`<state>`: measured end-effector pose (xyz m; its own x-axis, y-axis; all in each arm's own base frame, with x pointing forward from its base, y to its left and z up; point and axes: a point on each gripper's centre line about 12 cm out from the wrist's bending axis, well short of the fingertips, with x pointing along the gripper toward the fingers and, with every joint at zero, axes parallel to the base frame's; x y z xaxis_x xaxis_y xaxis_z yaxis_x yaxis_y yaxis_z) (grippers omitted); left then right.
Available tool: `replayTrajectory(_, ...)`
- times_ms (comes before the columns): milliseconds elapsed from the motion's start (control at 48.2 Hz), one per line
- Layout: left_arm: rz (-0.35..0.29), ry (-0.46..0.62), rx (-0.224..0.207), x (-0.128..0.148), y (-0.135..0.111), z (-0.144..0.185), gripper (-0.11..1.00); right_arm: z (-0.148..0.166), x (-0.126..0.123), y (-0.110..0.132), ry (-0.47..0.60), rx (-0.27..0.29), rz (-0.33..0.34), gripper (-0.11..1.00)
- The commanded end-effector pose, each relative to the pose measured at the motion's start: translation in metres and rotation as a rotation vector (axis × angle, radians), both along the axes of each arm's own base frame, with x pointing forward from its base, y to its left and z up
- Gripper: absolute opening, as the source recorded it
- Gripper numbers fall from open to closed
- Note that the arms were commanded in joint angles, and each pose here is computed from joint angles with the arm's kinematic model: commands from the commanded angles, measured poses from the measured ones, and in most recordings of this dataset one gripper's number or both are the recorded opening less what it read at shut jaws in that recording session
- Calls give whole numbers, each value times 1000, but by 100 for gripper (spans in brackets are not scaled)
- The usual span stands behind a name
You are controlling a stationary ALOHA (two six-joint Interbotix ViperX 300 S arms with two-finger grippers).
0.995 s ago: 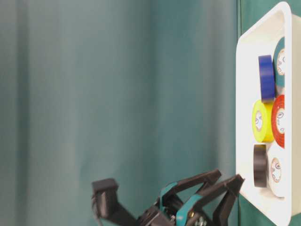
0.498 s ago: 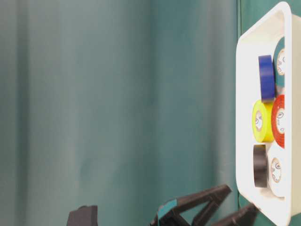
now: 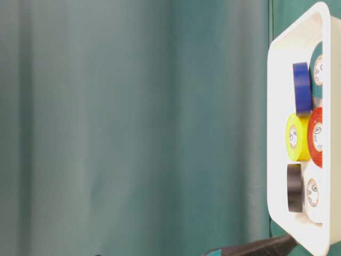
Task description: Put the tape into the white case with the left arm.
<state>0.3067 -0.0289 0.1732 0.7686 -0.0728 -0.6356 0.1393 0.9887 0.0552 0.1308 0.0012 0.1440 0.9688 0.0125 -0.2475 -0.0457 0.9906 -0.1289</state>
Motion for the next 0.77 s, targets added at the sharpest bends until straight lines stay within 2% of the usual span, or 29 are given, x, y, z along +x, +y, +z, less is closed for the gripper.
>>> replayTrajectory(0, 1, -41, -10, 1, -1, 8, 98, 3, 1, 0, -6, 0, 1, 97)
replayTrajectory(394, 4, -74, -16, -2, -1, 15, 98, 3, 1, 0, -6, 0, 0, 97)
replayTrajectory(622, 6, -108, -26, -17, 0, 24, 98, 3, 2, 0, -8, 0, 0, 97)
replayTrajectory(746, 16, -131, -45, -29, 1, 28, 98, 3, 1, 0, -6, 0, 0, 97)
